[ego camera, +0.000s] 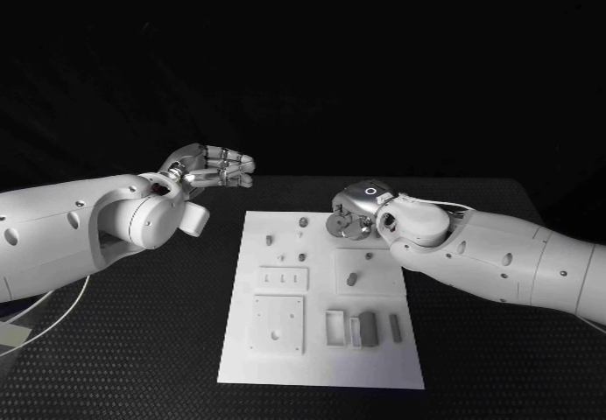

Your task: Assemble the parts on the task board

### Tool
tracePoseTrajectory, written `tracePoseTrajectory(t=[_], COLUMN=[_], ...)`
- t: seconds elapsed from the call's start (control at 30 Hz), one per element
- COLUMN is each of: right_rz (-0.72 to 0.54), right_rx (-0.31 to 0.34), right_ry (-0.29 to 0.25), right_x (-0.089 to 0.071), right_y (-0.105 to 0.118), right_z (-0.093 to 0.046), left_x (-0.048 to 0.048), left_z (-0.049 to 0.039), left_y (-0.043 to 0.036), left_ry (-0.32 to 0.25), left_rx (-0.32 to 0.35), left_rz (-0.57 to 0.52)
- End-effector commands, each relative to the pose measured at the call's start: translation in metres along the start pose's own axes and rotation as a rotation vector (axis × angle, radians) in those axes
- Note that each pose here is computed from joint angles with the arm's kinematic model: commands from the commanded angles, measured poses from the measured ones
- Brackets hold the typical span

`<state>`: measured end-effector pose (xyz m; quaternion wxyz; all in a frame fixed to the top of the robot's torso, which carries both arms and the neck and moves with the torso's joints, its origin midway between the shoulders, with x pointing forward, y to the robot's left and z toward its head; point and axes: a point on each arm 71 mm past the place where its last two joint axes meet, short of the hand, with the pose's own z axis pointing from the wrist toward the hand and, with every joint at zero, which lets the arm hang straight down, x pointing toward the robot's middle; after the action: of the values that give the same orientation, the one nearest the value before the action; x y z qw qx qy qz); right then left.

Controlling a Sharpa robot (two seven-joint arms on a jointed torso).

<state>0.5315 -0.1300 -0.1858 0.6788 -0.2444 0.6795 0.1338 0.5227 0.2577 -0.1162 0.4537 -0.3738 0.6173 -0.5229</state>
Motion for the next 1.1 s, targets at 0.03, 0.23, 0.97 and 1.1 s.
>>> tracePoseTrajectory(t=[0.03,0.23,0.97,1.1], right_rz=[-0.040,-0.044,-0.055,-0.058], right_rx=[0.001,-0.052,-0.126,-0.122], right_ry=[-0.041,-0.106,-0.119,-0.117], right_x=[-0.007,-0.016,-0.014,-0.012], right_y=[0.008,0.033,0.083,0.083], right_z=[0.001,0.004,0.025,0.027], left_x=[0.0021,0.0021,0.0057,0.0058], left_z=[0.0003,0.0004,0.0014,0.0013], left_y=[-0.0020,-0.0021,-0.0028,-0.0029], left_ry=[0.011,0.010,0.019,0.019], left_rx=[0.013,0.013,0.015,0.015], left_rz=[0.000,0.001,0.000,-0.001])
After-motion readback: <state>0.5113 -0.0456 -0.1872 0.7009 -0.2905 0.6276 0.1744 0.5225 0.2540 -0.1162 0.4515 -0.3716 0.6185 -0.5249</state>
